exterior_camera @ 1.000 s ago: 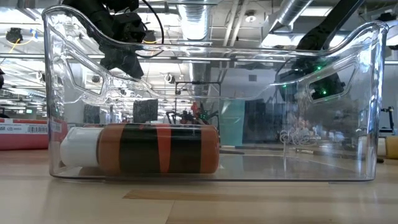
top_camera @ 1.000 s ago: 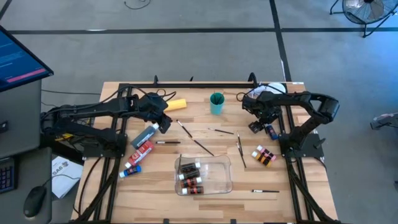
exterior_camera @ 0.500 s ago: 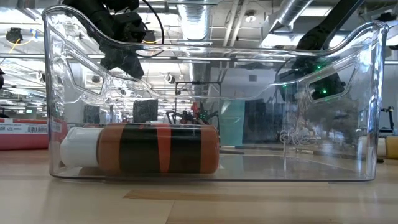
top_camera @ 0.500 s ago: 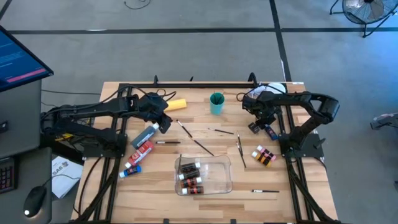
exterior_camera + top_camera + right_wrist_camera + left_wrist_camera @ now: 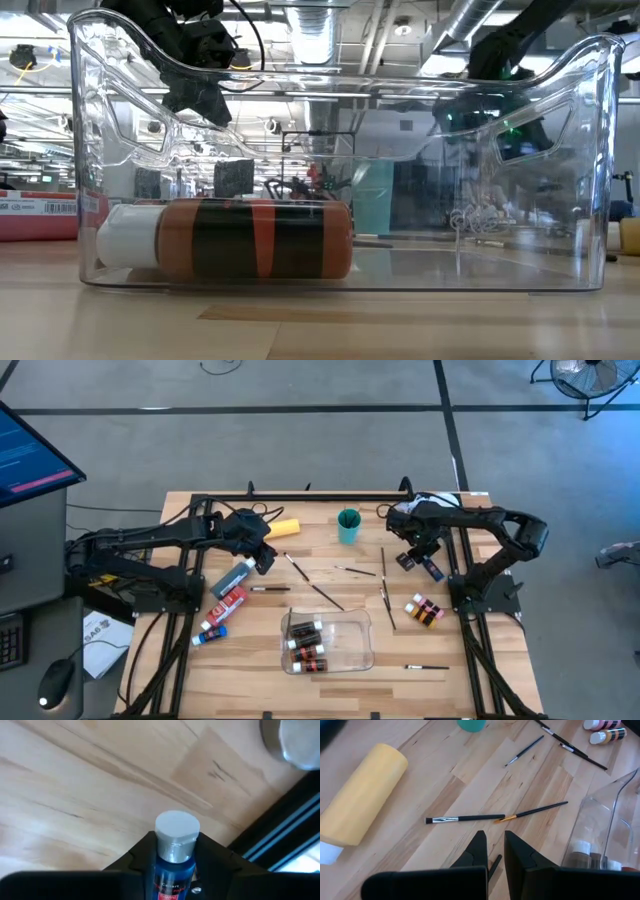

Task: Pick & Place Paint Supplies
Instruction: Put the blue paint bottle into the transparent bin

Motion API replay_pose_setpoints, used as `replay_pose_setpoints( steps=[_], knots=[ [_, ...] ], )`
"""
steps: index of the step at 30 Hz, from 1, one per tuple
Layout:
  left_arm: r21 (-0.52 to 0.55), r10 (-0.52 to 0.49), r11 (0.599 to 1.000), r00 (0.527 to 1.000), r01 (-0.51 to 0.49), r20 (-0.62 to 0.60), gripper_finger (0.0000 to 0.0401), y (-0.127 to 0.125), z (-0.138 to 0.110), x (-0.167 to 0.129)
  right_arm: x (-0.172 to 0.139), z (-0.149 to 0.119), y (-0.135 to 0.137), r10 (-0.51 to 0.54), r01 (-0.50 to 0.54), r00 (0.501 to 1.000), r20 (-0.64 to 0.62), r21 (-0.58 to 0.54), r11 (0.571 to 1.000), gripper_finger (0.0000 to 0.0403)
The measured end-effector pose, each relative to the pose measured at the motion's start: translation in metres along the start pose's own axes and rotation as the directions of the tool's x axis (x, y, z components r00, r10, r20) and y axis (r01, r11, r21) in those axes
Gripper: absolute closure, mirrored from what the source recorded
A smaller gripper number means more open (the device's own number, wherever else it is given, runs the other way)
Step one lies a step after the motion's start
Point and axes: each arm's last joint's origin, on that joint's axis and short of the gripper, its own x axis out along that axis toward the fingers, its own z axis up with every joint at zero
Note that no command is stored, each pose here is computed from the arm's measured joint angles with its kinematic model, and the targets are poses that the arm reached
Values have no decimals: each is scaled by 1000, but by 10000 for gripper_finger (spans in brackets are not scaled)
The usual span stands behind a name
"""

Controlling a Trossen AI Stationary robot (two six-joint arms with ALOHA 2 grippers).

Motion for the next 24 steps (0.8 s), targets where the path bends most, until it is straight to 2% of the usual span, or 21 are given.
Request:
replay_pose_setpoints(
  steps=[7,15,20,24],
  knots=[
    [0,0,1000,1000,0,0,399,0,0,0,-42,1,16,75,-69,984,164,-44,997,300],
    [-35,-12,999,1000,13,18,399,-1,2,0,-90,-10,31,194,-174,923,333,-87,981,301],
    [-42,-110,993,991,113,70,399,-6,9,-1,-114,-21,37,264,-239,867,422,-113,964,301],
    [-33,-228,971,964,235,136,399,-12,17,-3,-129,-29,43,326,-296,815,480,-139,945,301]
  ],
)
